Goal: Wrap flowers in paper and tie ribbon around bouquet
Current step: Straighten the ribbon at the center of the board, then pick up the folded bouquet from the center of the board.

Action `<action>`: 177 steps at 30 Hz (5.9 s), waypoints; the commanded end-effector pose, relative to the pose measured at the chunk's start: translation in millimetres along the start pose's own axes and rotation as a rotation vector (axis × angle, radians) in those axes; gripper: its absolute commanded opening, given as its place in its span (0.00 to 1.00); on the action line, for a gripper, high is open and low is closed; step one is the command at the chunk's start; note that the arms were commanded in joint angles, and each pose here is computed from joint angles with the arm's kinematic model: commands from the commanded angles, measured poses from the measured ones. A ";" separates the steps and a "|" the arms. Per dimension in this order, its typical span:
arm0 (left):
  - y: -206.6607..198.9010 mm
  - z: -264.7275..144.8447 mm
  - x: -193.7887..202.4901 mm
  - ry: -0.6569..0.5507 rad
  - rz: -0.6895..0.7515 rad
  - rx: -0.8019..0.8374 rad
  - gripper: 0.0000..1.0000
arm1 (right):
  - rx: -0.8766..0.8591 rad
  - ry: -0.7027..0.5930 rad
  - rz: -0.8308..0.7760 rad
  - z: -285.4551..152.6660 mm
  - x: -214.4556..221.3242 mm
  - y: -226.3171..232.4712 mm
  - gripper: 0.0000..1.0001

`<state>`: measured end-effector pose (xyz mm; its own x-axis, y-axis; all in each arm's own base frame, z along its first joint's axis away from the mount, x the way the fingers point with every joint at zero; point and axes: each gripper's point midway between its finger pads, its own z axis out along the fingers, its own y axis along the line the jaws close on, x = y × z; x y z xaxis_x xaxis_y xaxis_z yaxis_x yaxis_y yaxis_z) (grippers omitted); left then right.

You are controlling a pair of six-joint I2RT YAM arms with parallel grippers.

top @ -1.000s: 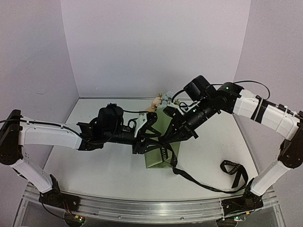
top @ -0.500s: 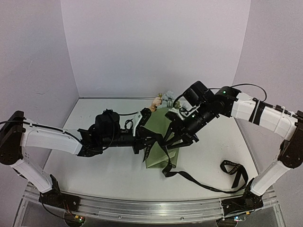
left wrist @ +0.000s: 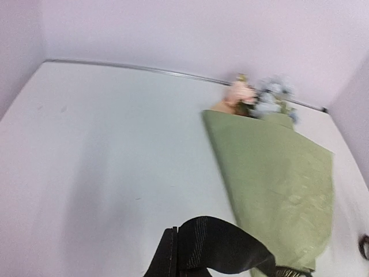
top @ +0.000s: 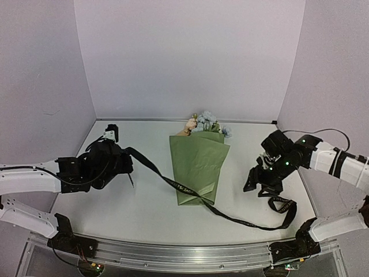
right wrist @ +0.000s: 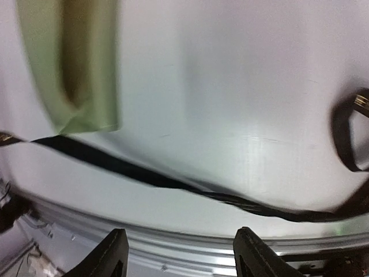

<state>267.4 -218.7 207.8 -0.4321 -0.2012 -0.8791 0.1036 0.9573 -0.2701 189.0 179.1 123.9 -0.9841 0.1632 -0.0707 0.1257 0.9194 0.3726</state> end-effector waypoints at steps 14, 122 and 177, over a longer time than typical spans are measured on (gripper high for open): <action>215.5 -45.2 3.8 -0.079 -0.323 -0.713 0.00 | 0.446 -0.100 0.167 5.9 3.2 -144.4 0.72; 281.9 -80.0 -22.9 -0.219 -0.326 -1.030 0.32 | 0.946 -0.061 0.106 -113.9 -59.4 -206.6 0.14; -57.8 77.6 85.7 0.513 -0.041 0.554 0.69 | 0.002 0.003 -0.130 109.7 -69.3 101.6 0.77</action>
<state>281.8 -281.1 94.1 -0.8301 0.0148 -0.5574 0.3804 0.7460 -0.5466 272.9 297.6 72.4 -0.9937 0.0051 -0.1120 -0.0362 0.9309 0.3635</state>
